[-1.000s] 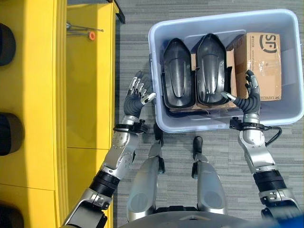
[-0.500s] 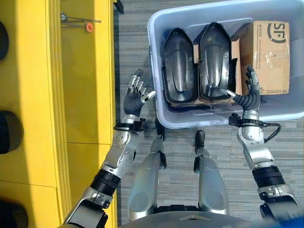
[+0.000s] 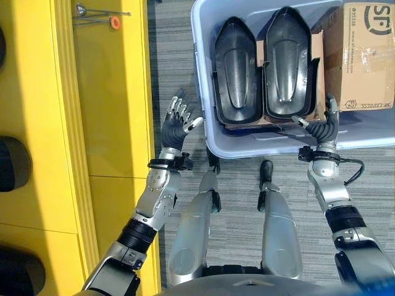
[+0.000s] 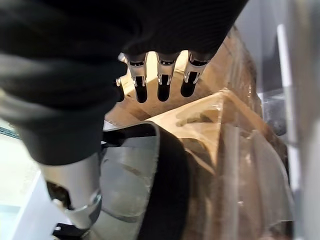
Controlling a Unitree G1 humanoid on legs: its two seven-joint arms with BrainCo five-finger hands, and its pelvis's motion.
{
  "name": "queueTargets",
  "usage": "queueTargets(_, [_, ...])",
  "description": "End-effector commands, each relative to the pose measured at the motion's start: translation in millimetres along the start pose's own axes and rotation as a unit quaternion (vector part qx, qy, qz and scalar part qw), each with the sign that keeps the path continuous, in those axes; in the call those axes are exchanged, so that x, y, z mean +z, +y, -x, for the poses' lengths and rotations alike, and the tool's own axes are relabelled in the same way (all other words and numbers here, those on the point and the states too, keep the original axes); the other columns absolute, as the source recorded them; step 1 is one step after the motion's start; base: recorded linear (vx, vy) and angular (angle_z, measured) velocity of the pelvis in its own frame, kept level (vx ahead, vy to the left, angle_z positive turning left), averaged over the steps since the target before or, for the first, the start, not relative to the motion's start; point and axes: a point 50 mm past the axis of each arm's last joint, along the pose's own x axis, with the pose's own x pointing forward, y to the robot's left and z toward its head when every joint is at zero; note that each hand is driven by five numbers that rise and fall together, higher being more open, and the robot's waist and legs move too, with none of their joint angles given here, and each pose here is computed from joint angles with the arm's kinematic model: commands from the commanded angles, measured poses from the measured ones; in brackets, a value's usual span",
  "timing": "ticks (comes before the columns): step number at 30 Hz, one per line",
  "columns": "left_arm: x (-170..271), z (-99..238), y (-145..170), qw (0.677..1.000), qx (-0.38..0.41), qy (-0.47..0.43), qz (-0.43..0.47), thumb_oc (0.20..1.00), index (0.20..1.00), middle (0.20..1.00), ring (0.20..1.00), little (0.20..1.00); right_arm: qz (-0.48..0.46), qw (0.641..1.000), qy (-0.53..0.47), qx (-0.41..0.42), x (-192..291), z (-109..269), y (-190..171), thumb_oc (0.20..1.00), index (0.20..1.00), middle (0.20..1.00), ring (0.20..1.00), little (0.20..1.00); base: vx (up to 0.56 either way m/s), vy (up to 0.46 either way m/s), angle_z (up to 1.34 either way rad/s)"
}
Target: Move parts from the plastic box to the shelf.
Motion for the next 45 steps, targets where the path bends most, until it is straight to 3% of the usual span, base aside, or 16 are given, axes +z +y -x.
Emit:
queueTargets(1, [33.1,-12.7,-17.1,0.995,-0.036,-0.094,0.005,1.000,1.000,1.000,1.000,1.000,0.002,0.997,-0.062,-0.038,26.5,-20.2,-20.7,1.000,1.000,1.000,1.000,1.000,-0.01,-0.007,0.04])
queueTargets(24, [36.2,-13.7,-26.2,0.994,-0.063,-0.092,0.013,1.000,1.000,1.000,1.000,1.000,0.008,0.985,-0.124,-0.119,74.0,-64.3,-48.8,1.000,1.000,1.000,1.000,1.000,0.01,-0.004,0.03])
queueTargets(45, [37.7,-11.6,-31.0,0.992,-0.084,-0.087,0.021,1.000,1.000,1.000,1.000,1.000,0.045,0.991,-0.080,-0.094,89.4,-105.3,-48.7,1.000,1.000,1.000,1.000,1.000,0.00,0.002,0.03])
